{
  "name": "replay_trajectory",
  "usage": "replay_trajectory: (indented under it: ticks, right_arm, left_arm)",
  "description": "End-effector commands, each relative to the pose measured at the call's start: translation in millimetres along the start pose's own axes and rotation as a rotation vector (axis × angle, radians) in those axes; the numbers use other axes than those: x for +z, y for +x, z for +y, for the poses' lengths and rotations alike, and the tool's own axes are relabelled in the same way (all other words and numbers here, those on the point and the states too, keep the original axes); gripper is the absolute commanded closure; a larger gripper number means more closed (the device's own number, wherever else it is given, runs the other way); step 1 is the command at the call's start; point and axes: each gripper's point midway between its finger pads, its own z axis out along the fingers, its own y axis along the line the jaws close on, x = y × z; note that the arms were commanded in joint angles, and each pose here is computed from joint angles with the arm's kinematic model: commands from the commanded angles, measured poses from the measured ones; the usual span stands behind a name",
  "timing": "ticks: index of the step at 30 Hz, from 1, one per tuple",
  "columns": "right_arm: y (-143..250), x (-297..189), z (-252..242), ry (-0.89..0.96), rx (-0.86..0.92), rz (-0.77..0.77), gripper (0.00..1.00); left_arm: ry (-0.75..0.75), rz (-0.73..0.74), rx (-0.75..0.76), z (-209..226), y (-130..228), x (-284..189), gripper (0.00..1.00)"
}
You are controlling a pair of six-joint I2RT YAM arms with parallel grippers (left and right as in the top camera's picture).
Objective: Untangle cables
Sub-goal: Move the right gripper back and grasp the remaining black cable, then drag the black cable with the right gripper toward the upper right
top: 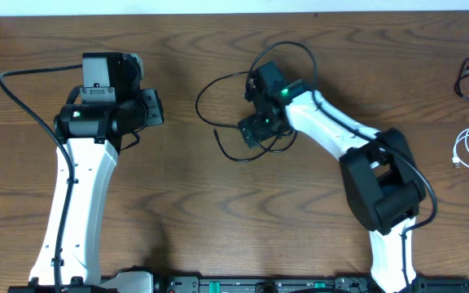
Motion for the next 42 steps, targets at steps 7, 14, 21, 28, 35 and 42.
replay_trajectory:
  ticks: [7,14,21,28,35,42]
  right_arm:
    - [0.6,5.2,-29.9,0.231,0.118,-0.015,0.01]
    - [8.6,4.5,-61.8,0.420,0.275,-0.037,0.01]
    - [23.0,43.3,-55.3,0.347,0.318,0.032,0.01]
    - [47.3,57.4,-35.2,0.231,0.330,0.155,0.11]
    - [81.5,49.2,-29.7,0.212,0.346,0.308,0.38]
    - [88.4,46.5,-29.7,0.213,0.351,0.339,0.99]
  left_arm:
    - [-0.017,0.004,-0.009,4.0,0.0,0.5,0.70]
    - [-0.019,0.019,-0.011,4.7,3.5,0.4,0.70]
    - [-0.020,0.024,-0.011,4.9,4.7,0.4,0.70]
    - [-0.020,0.027,-0.011,5.0,5.5,0.4,0.70]
    - [-0.014,0.035,-0.012,4.1,7.9,1.7,0.70]
    - [-0.011,0.035,-0.013,3.7,7.9,1.7,0.70]
